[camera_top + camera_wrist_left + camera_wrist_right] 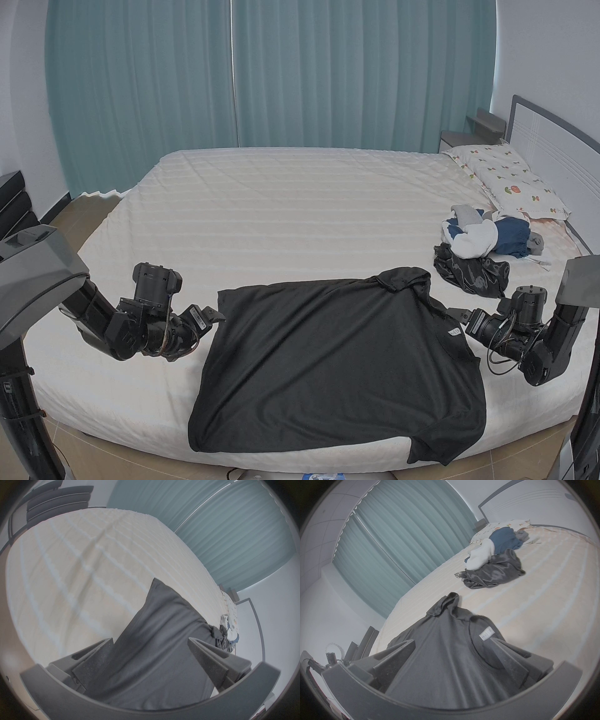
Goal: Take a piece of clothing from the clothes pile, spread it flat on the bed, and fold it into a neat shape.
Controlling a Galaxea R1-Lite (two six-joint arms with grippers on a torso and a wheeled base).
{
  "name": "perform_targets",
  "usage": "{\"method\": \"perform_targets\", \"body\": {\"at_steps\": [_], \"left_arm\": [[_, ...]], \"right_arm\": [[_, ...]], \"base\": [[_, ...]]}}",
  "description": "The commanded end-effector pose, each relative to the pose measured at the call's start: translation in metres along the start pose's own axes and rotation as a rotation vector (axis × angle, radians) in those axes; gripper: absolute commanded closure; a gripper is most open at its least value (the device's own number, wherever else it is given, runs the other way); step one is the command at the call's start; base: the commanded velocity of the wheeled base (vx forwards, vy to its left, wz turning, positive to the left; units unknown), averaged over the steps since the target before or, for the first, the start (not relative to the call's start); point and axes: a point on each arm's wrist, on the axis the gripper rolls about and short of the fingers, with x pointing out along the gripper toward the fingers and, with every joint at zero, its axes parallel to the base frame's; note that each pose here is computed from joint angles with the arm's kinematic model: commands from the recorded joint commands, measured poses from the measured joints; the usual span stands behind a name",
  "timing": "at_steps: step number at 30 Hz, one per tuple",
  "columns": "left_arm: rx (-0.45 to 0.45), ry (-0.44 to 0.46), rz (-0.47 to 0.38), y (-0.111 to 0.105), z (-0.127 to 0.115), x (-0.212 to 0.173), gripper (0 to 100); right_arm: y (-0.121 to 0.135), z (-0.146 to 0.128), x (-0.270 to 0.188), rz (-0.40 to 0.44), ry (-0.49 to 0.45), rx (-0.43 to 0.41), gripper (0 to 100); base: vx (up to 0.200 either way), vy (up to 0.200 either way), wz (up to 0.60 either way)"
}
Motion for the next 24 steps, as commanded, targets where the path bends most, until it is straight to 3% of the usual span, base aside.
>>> {"method": "perform_targets", "body": {"at_steps": [1,14,24], "left_arm": [[-0.003,-0.025,-0.008,-0.008,0.011,0.034,0],[-0.036,-0.110,-0.037,-0.026,0.065,0.101,0],[-0.023,-0.119,-0.014,-0.019,0.064,0.146,0]], "right_arm": [[0.007,-0.006,0.005,0.017,0.017,0.000,0],[0.010,-0.009,0.006,0.020,0.030,-0.003,0],[0.008,-0.014,0.007,0.013,0.048,0.016,0]], "base": [[0.000,0.000,0.00],[0.000,0.000,0.00],[0.000,0.000,0.00]]}}
